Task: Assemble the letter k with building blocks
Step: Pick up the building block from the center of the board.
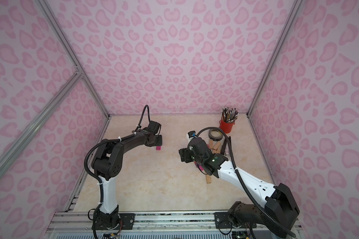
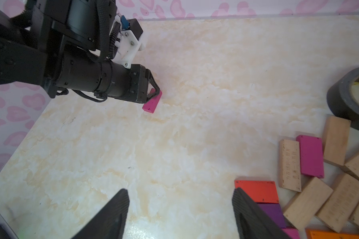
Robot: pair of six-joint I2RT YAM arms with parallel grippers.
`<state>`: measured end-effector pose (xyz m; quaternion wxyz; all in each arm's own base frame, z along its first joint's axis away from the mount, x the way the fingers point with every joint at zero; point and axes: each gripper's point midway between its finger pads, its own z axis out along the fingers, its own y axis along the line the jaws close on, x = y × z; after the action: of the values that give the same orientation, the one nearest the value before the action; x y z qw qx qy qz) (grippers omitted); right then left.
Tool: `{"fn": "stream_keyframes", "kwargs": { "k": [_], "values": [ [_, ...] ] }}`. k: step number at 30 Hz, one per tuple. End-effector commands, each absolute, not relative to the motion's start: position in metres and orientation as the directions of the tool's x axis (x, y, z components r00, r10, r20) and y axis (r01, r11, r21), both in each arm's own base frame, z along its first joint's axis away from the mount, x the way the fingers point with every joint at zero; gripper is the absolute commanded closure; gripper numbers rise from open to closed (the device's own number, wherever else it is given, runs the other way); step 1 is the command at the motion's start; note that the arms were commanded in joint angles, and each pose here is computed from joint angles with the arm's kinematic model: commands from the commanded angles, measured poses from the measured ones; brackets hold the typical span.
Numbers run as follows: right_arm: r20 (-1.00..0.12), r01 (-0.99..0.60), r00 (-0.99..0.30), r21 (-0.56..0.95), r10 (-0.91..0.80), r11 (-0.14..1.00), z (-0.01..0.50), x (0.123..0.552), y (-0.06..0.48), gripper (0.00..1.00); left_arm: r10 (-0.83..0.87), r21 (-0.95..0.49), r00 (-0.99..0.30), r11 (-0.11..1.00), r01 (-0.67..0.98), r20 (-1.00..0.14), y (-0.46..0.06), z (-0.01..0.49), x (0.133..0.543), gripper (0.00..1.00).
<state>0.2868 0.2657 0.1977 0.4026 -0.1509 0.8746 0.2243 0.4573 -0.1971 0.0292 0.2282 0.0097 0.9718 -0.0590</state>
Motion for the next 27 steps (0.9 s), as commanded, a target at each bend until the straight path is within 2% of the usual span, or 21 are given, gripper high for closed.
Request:
{"fn": "stream_keyframes", "kwargs": {
  "k": [1, 4, 8, 13, 16, 19, 27],
  "values": [
    [-0.759, -0.443, -0.641, 0.243, -0.115, 0.863, 0.185, 0.290, 0.267, 0.21, 0.020, -0.110, -0.911, 0.991, 0.072, -0.413, -0.200, 0.022, 0.454, 0.52],
    [-0.759, -0.441, -0.641, 0.241, -0.116, 0.864, 0.184, 0.291, 0.267, 0.21, 0.027, -0.103, -0.916, 0.992, 0.075, -0.400, -0.200, 0.016, 0.454, 0.53],
    [-0.759, -0.437, -0.640, 0.236, -0.116, 0.868, 0.184, 0.292, 0.266, 0.21, 0.026, -0.098, -0.920, 0.993, 0.069, -0.391, -0.199, 0.012, 0.453, 0.68],
    [-0.762, -0.436, -0.639, 0.243, -0.108, 0.866, 0.187, 0.293, 0.268, 0.20, 0.020, -0.102, -0.913, 0.992, 0.068, -0.408, -0.197, 0.022, 0.455, 0.78],
    [-0.764, -0.440, -0.637, 0.248, -0.105, 0.863, 0.190, 0.294, 0.269, 0.19, 0.012, -0.110, -0.903, 0.992, 0.065, -0.429, -0.188, 0.034, 0.462, 0.80],
    [-0.765, -0.443, -0.636, 0.252, -0.103, 0.860, 0.192, 0.294, 0.270, 0.18, 0.012, -0.114, -0.890, 0.991, 0.072, -0.456, -0.167, 0.050, 0.476, 0.82],
    [-0.756, -0.453, -0.645, 0.261, -0.111, 0.853, 0.190, 0.295, 0.275, 0.08, -0.030, -0.091, -0.864, 0.996, 0.018, -0.503, -0.066, 0.073, 0.531, 0.85]
  ]
}}
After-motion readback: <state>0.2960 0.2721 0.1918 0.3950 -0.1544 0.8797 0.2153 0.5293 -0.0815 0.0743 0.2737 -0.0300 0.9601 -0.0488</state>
